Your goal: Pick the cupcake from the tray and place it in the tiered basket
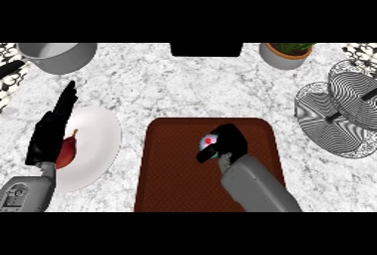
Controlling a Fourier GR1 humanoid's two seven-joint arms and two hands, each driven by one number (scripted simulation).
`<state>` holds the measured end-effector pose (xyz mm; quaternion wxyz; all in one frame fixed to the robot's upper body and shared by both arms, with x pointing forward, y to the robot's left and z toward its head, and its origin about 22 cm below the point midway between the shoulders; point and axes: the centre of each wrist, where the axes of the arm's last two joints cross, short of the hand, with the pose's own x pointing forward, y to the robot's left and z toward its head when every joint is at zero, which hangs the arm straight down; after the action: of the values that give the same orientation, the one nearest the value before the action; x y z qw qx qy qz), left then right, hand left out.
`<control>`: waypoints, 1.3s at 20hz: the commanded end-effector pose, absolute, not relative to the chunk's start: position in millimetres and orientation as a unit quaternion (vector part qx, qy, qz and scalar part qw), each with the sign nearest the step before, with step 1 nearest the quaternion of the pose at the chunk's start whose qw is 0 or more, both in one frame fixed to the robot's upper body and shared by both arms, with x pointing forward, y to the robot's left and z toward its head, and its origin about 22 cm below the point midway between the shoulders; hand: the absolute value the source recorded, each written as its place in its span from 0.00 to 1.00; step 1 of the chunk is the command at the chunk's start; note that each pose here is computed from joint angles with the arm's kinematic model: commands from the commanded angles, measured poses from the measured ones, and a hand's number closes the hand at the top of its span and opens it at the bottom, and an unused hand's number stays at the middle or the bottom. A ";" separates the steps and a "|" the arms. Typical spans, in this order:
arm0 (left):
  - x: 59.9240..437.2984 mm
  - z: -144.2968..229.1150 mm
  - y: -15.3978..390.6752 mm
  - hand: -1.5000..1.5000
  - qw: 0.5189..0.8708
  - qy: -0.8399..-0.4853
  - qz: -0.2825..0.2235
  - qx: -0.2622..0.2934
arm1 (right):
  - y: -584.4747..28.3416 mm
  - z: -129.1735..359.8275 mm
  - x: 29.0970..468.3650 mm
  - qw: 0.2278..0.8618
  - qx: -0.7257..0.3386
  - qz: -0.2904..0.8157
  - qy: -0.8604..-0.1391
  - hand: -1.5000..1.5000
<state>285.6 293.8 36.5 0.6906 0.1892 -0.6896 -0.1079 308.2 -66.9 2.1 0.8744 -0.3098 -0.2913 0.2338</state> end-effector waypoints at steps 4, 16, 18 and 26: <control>284.3 38.6 293.3 0.50 0.686 -0.692 -0.104 0.199 | -56.9 9.9 307.4 0.906 -0.305 0.151 -0.251 1.00; 274.8 32.7 313.8 0.50 0.697 -0.682 -0.103 0.195 | -28.4 40.7 270.2 0.711 -0.324 0.358 -0.511 1.00; 278.0 29.2 310.1 0.50 0.697 -0.682 -0.101 0.197 | -31.6 57.4 260.2 0.707 -0.315 0.293 -0.561 1.00; 270.4 17.0 292.7 0.50 0.698 -0.682 -0.096 0.196 | -62.7 149.9 268.3 0.594 -0.412 0.174 -0.669 1.00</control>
<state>276.9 301.3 28.8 0.6985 0.2004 -0.6803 -0.0954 277.7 -55.8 112.3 0.6105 -0.3800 -0.6493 0.2476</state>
